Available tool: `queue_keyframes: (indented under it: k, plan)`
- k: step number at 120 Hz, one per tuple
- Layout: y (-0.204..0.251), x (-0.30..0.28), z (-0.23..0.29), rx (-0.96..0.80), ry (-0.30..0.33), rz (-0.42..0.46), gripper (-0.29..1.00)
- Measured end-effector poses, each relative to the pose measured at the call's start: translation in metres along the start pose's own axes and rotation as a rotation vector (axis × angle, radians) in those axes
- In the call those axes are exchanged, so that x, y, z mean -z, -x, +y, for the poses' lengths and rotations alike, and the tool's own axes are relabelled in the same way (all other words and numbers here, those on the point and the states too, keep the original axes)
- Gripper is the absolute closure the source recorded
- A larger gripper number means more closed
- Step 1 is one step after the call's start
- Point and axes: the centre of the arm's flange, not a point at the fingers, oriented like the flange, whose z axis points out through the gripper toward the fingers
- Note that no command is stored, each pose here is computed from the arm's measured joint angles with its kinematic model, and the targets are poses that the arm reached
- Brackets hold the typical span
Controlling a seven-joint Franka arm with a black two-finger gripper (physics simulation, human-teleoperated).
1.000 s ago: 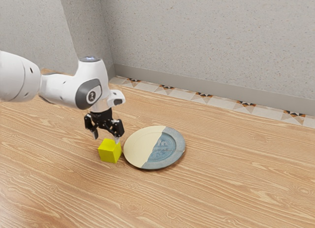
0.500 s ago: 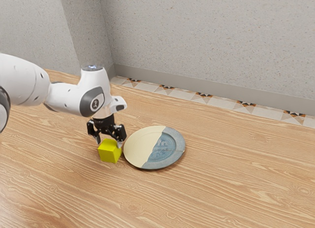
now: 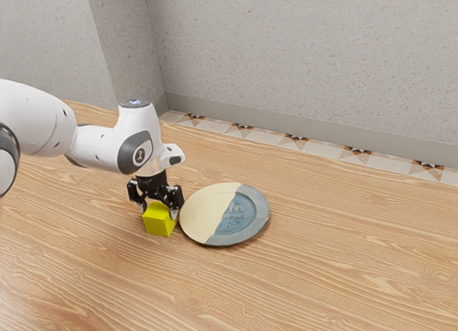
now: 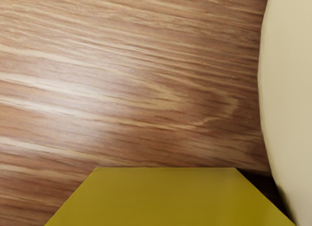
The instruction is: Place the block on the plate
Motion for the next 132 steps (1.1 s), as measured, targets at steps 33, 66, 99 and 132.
queue_keyframes:
  k: [33,66,99,132]
  plan:
    - [0.000,0.000,0.001,0.002,0.001,0.002,0.22]
    - [0.000,0.001,0.002,0.003,0.001,0.006,0.25]
    - [-0.001,0.011,0.005,0.001,0.001,0.022,0.27]
    - [0.002,0.033,0.006,-0.002,0.001,0.041,0.28]
